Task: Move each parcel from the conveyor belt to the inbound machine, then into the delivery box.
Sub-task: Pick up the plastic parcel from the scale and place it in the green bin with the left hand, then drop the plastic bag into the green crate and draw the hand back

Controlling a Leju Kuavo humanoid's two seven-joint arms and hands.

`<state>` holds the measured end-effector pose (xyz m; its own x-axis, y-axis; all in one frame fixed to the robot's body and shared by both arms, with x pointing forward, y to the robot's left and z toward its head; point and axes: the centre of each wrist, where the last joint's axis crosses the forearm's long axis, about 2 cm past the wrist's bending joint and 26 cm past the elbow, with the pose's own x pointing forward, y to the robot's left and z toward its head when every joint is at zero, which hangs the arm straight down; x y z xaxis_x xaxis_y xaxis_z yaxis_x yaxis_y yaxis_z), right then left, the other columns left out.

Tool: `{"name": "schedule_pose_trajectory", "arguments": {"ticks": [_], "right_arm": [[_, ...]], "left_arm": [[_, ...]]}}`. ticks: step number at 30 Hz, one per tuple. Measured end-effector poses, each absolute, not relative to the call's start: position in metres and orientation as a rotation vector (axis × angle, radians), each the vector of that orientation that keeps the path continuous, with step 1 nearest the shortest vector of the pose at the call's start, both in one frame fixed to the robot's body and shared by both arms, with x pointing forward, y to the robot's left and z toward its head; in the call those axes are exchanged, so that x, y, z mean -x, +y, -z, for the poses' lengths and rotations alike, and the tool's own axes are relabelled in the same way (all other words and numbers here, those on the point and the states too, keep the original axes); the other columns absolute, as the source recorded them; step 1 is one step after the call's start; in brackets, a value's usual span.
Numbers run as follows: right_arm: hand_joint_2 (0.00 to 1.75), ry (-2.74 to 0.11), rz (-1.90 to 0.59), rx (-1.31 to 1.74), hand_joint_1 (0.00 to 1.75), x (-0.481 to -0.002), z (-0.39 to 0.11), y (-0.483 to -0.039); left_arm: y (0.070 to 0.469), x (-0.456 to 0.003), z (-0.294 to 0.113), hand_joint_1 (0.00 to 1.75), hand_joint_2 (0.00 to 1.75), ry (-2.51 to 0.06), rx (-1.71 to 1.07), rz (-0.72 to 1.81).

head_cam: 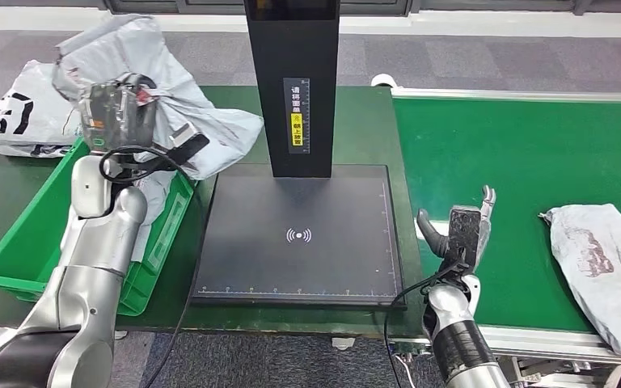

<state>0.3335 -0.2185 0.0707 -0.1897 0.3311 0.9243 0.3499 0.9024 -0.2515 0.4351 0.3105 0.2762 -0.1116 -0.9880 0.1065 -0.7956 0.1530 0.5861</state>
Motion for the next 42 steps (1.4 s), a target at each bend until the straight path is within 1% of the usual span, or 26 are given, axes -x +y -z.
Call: {"name": "schedule_pose_trajectory", "arguments": {"ticks": [3, 5, 7, 10, 13, 17, 18, 21, 22, 26, 29, 31, 35, 39, 42], "right_arm": [[1.75, -1.776, 0.011, 0.516, 0.00, -0.330, -0.067, -0.218], [1.75, -1.767, 0.004, 0.515, 0.00, -0.328, -0.066, -0.218], [1.75, -1.760, 0.000, 0.515, 0.00, -0.328, -0.065, -0.218], [1.75, -1.758, -0.004, 0.515, 0.00, -0.327, -0.065, -0.218], [1.75, -1.757, -0.007, 0.515, 0.00, -0.327, -0.065, -0.218], [1.75, -1.742, -0.024, 0.512, 0.00, -0.328, -0.065, -0.217], [1.75, -1.739, -0.030, 0.509, 0.00, -0.328, -0.065, -0.217], [1.75, -1.734, -0.049, 0.504, 0.00, -0.328, -0.066, -0.216], [1.75, -1.732, -0.055, 0.503, 0.00, -0.328, -0.066, -0.216], [1.75, -1.729, -0.062, 0.491, 0.00, -0.328, -0.066, -0.216], [1.75, -1.727, -0.056, 0.484, 0.00, -0.328, -0.067, -0.218], [1.75, -1.725, -0.052, 0.479, 0.00, -0.327, -0.066, -0.219], [1.75, -1.727, -0.055, 0.475, 0.00, -0.326, -0.066, -0.221], [1.75, -1.735, -0.053, 0.476, 0.00, -0.326, -0.067, -0.221], [1.75, -1.741, -0.051, 0.475, 0.00, -0.326, -0.067, -0.221]], "left_arm": [[0.342, -0.426, -0.264, 1.75, 1.75, -1.728, -1.813, 0.433], [0.362, -0.422, -0.249, 1.75, 1.75, -1.533, -1.838, 0.343], [0.379, -0.419, -0.232, 1.75, 1.75, -1.394, -1.834, 0.305], [0.395, -0.413, -0.215, 1.75, 1.75, -1.307, -1.838, 0.336], [0.403, -0.412, -0.206, 1.75, 1.75, -1.257, -1.832, 0.352], [0.414, -0.415, -0.187, 1.75, 1.75, -1.080, -1.772, 0.362], [0.417, -0.414, -0.180, 1.59, 1.75, -1.034, -1.755, 0.373], [0.424, -0.409, -0.161, 0.28, 1.75, -0.913, -1.683, 0.444], [0.426, -0.408, -0.155, 0.00, 1.75, -0.889, -1.650, 0.477], [0.427, -0.405, -0.143, 0.00, 1.75, -0.950, -1.504, 0.510], [0.427, -0.407, -0.144, 0.00, 1.75, -1.024, -1.433, 0.468], [0.428, -0.408, -0.147, 0.00, 1.75, -1.132, -1.358, 0.390], [0.435, -0.412, -0.158, 0.00, 0.00, -1.414, -1.256, 0.117], [0.435, -0.417, -0.169, 0.00, 0.00, -1.666, -1.212, -0.138], [0.431, -0.420, -0.175, 0.00, 0.00, -1.777, -1.202, -0.248]]}}
